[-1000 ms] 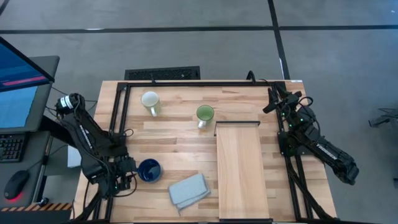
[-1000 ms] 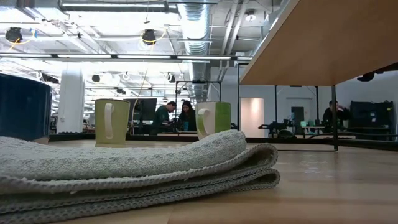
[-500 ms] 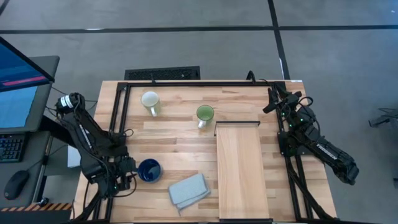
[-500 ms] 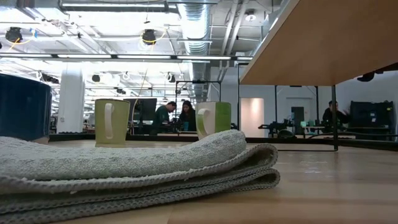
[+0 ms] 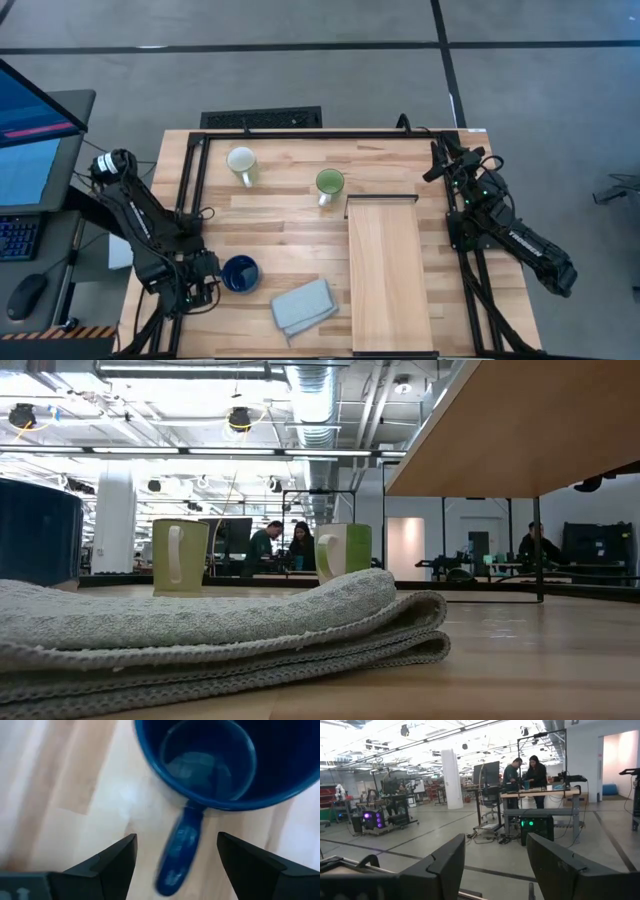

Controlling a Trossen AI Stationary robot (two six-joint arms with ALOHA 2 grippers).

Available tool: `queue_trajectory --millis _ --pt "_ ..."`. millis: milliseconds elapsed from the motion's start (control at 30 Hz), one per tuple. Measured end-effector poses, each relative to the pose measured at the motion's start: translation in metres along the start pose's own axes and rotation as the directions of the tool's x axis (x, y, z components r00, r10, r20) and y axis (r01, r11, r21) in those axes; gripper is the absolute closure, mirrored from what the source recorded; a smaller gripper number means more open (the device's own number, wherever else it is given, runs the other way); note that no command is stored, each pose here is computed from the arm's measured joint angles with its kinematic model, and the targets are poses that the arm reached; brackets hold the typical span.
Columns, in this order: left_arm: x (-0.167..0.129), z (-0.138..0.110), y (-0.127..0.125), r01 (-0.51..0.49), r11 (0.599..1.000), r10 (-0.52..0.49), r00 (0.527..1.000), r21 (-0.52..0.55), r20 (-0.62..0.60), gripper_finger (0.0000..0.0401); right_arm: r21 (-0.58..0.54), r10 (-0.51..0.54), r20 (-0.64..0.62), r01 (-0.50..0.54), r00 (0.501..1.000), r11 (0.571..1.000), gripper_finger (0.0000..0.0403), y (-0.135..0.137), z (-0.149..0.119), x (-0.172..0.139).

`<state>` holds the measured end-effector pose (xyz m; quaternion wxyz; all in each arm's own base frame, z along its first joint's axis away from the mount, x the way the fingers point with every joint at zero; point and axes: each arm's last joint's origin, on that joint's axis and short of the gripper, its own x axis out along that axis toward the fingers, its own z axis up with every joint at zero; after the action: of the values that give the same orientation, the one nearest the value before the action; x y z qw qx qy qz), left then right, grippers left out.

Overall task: Stack small to large cups/mugs on shelf
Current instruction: Put the blue cup on the shelf

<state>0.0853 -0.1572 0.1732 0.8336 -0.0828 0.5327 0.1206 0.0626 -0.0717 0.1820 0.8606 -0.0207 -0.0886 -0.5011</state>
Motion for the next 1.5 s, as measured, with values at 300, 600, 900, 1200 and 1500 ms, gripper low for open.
queue_trajectory --millis 300,600,900,1200,1500 --pt "0.0 0.0 0.004 -0.034 0.998 0.034 0.999 0.045 0.007 0.019 0.032 0.0 0.001 0.0 1.0 0.999 0.0168 0.0 0.0 0.0" --pt "0.0 0.002 0.005 -0.06 0.992 0.051 0.996 0.111 0.077 0.0285 0.033 0.0 0.001 0.0 1.0 0.999 0.0168 0.0 0.0 0.0" --pt "0.0 0.002 0.004 -0.056 0.993 0.045 0.994 0.102 0.101 0.0356 0.027 0.0 0.0 0.0 1.0 1.0 0.0168 0.0 0.0 0.0" --pt "0.016 0.001 0.005 -0.022 0.995 0.003 0.979 0.093 0.202 0.0353 0.025 0.0 0.001 0.0 1.0 1.0 0.0168 0.0 0.0 0.0" --pt "0.026 0.005 0.004 0.005 0.983 -0.053 0.964 0.182 0.262 0.0355 0.025 0.0 0.0 0.0 1.0 1.0 0.0168 0.0 0.0 0.0"
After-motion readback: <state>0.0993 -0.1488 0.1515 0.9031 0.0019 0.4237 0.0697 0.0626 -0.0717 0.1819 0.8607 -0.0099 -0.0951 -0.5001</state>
